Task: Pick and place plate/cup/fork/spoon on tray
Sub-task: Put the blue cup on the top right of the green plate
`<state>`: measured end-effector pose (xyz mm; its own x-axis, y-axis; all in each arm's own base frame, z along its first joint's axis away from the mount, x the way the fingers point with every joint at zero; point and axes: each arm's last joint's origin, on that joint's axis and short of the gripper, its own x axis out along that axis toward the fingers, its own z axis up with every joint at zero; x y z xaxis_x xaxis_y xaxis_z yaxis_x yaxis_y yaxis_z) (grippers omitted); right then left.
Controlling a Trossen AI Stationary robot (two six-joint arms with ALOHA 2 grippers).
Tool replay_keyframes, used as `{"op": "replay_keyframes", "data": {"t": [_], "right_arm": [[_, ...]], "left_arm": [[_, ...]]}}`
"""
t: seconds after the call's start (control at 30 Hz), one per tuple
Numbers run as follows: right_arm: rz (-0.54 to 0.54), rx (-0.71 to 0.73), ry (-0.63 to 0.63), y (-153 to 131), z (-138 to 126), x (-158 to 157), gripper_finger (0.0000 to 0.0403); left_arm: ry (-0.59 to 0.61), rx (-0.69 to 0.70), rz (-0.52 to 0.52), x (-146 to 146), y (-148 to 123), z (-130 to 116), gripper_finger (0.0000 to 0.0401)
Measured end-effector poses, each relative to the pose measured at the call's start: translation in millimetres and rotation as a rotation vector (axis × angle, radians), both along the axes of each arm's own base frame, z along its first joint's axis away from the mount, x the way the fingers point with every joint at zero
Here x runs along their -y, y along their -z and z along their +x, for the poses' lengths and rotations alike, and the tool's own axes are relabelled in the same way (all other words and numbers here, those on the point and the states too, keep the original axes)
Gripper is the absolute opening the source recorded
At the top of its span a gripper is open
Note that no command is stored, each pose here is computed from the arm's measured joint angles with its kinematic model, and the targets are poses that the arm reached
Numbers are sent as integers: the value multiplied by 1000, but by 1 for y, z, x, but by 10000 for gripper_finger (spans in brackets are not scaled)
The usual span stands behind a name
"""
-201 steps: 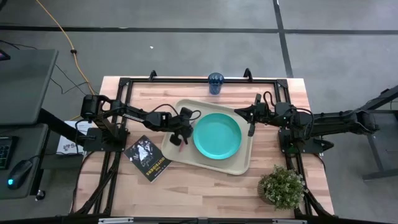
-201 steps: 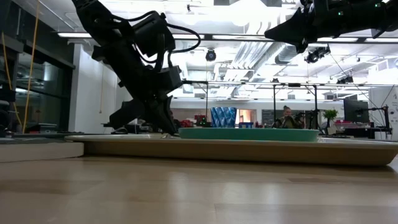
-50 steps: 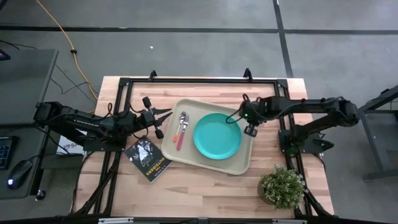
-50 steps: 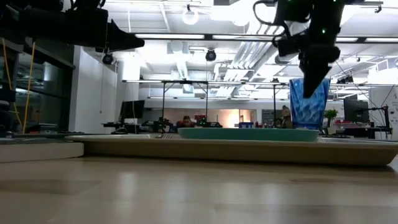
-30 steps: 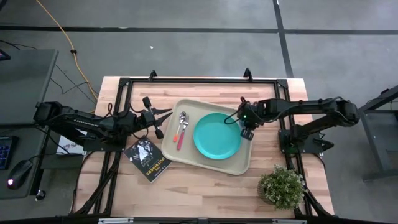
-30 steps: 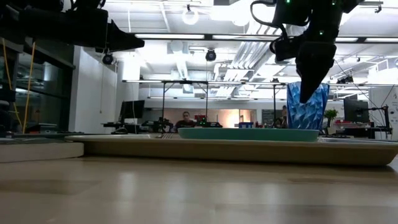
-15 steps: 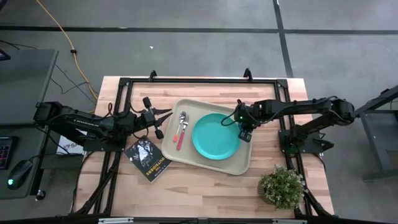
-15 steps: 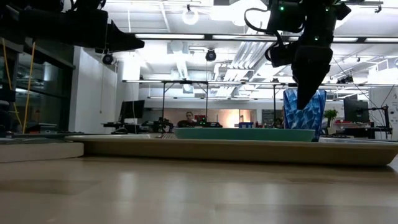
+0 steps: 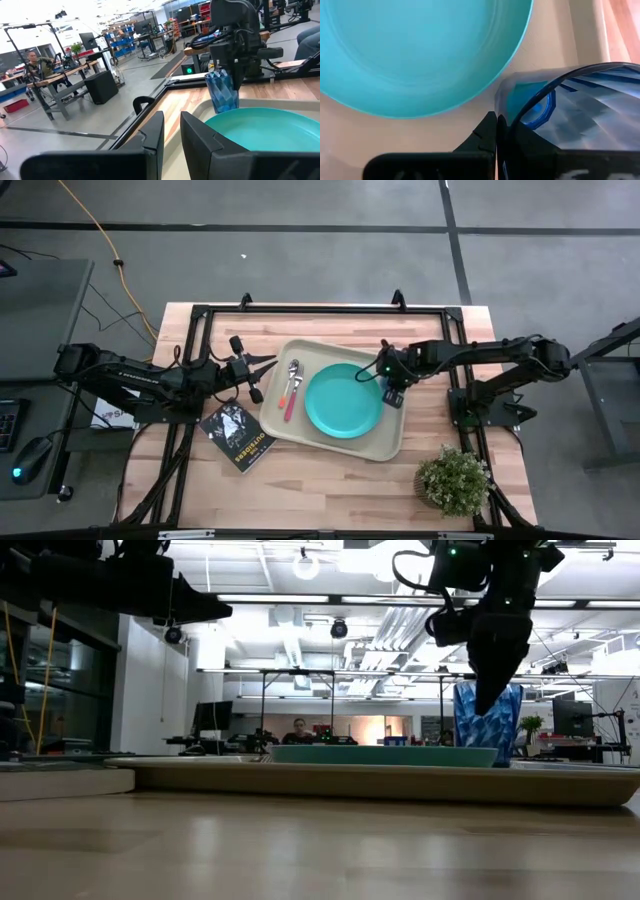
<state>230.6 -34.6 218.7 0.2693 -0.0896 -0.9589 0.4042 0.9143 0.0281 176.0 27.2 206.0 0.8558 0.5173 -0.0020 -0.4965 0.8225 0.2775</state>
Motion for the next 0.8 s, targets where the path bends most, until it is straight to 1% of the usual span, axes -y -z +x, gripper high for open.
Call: {"op": "replay_keyframes", "data": {"t": [0.6,0.8], "right_arm": [[1,5,39,0,0,0,0],[2,-44,35,9,4,1,0]], "left_arm": [[0,-4,-1,0,0,0,47],[0,-7,-1,0,1,0,47]]}}
